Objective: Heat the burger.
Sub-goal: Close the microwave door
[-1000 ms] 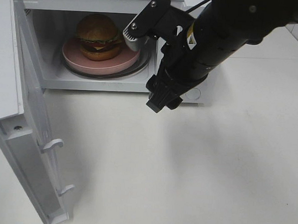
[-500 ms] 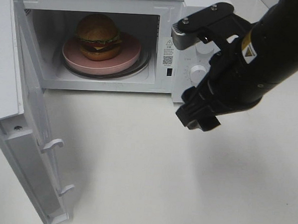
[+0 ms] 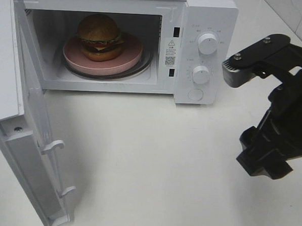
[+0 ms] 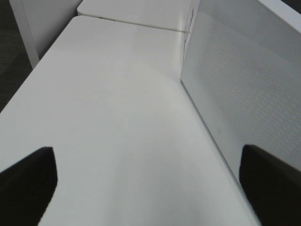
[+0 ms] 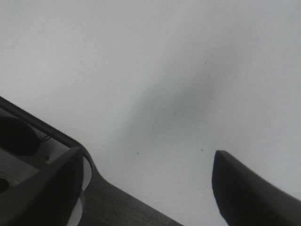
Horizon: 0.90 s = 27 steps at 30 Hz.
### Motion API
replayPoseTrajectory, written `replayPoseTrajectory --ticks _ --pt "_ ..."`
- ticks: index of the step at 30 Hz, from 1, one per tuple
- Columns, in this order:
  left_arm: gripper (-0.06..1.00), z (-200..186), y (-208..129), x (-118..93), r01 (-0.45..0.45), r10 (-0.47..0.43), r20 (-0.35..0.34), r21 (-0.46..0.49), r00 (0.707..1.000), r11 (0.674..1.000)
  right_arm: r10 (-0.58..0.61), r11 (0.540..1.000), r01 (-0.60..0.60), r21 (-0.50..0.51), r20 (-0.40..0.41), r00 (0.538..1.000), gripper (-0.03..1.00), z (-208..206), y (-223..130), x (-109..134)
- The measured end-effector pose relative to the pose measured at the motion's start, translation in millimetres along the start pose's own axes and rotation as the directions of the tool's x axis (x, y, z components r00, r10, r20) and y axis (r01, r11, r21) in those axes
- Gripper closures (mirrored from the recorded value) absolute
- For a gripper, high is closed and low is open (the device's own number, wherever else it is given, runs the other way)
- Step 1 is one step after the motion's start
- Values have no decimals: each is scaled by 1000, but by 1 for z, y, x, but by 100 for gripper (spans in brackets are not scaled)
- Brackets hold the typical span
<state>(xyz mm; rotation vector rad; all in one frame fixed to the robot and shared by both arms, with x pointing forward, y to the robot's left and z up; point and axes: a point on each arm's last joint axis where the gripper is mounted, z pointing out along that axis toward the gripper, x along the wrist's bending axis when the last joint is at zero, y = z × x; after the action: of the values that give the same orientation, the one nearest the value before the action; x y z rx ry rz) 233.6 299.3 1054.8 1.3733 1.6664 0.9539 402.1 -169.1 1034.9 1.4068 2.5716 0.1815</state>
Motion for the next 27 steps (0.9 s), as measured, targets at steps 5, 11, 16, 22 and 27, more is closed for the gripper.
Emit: replayPoseTrajectory --ticks 5,11,16,22,27 --pt "-3 0 0 0 0 0 0 0 1000 1000 9 999 -10 -42 -5 1000 23 -13 -18 -5" --pt "-3 0 0 0 0 0 0 0 1000 1000 49 995 -49 -87 -8 999 23 -20 -45 -15" --pt "-3 0 0 0 0 0 0 0 1000 1000 176 981 -173 -89 21 984 23 -15 -69 -36" --pt "-3 0 0 0 0 0 0 0 1000 1000 312 941 -301 -155 46 949 23 -18 -99 -53" --pt "-3 0 0 0 0 0 0 0 1000 1000 380 905 -360 -228 49 924 23 -21 -119 -56"
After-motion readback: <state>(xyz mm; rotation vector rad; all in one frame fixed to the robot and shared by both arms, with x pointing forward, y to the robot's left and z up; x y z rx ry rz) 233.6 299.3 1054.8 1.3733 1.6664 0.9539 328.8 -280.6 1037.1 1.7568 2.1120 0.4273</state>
